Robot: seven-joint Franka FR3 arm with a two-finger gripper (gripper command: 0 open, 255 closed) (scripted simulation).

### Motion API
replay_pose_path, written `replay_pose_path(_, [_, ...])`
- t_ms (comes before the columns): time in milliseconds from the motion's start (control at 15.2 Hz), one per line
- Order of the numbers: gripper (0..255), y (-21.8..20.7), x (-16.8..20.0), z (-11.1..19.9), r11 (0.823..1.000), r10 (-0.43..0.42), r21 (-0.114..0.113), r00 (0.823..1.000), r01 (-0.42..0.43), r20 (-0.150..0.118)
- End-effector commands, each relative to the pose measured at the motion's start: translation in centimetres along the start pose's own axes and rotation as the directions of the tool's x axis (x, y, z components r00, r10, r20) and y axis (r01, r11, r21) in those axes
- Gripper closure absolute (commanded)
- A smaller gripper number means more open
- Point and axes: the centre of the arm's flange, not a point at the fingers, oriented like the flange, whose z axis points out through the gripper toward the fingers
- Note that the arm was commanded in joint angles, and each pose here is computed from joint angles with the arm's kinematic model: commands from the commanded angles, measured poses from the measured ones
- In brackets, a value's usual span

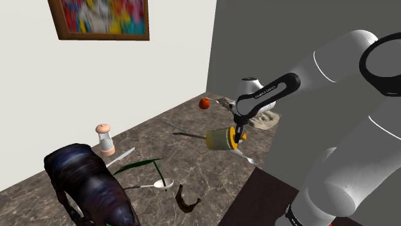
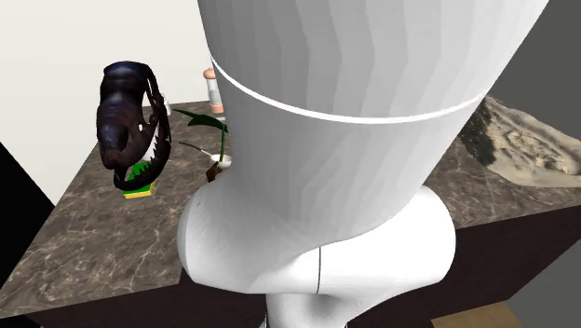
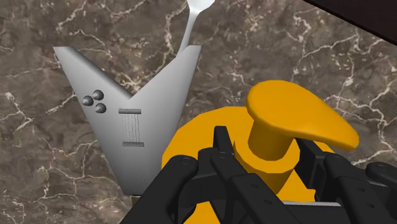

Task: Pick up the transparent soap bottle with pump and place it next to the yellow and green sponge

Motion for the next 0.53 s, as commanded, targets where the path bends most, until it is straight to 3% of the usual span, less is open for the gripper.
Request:
replay_pose_path(0, [255, 0.0, 0.0, -1.1, 1.000, 0.000, 0.000, 1.000, 0.000, 0.000])
replay_pose_path(462, [255, 0.2, -0.1, -4.8, 1.000, 0.000, 0.000, 1.000, 0.000, 0.000])
